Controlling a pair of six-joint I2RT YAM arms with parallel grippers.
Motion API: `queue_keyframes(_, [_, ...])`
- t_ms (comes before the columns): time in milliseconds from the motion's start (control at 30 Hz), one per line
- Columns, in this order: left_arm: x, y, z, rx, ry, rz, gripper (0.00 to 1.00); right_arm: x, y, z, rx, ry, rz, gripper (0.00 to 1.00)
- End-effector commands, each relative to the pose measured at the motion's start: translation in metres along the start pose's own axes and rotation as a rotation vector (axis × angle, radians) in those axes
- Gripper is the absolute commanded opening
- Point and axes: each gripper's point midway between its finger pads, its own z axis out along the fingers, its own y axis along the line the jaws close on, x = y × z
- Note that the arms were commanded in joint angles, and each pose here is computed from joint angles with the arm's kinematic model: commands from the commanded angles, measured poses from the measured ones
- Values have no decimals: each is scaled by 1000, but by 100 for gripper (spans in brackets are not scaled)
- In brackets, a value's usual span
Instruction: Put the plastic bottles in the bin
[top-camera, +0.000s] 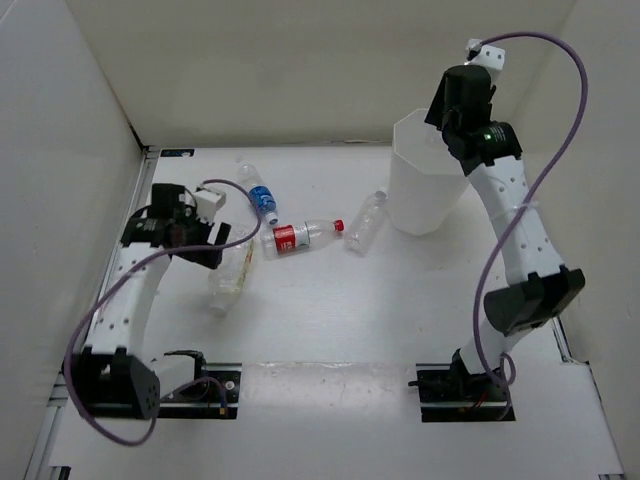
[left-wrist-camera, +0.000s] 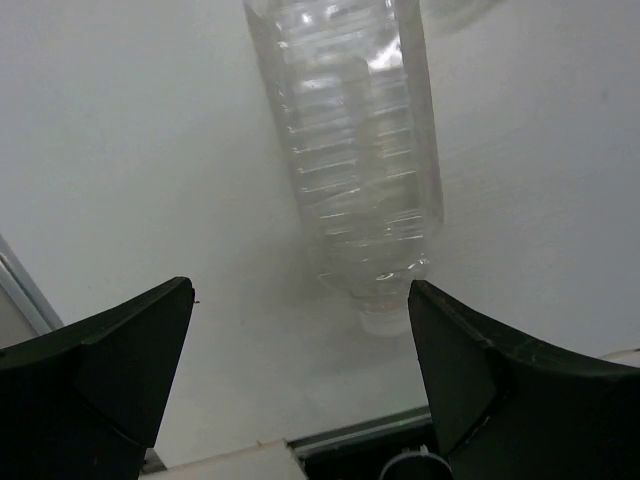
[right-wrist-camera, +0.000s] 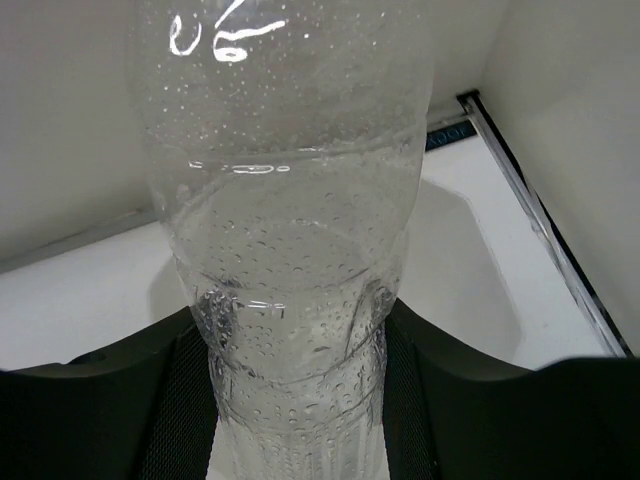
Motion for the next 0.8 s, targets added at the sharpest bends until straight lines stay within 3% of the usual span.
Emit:
queue_keyframes(0, [11, -11, 23, -37, 161, 41, 100, 34, -2, 44, 61, 74, 11, 5])
queue_keyframes(33, [10, -16, 32, -19, 191, 45, 100, 40, -9, 50, 92, 88, 2, 5])
queue_keyframes(133, [5, -34, 47, 23, 199, 69, 100, 63, -12, 64, 108, 145, -25, 19])
queue_keyframes(233, [0, -22, 57, -55, 202, 66, 100, 84, -14, 74, 102, 196, -60, 54])
queue_keyframes(267, [-4, -17, 63, -85, 202, 59, 100, 93, -15, 75, 80, 229, -61, 77])
queue_keyframes(367, [-8, -22, 74, -45, 219, 48, 100, 102, -11, 75, 48, 264, -88, 100])
queue_keyframes(633, [-25, -25, 113, -17, 246, -4, 100, 87, -13, 52, 28, 235, -100, 100])
queue_keyframes(767, [-14, -26, 129, -15, 305, -11, 100, 76, -18, 39, 43, 203, -106, 100])
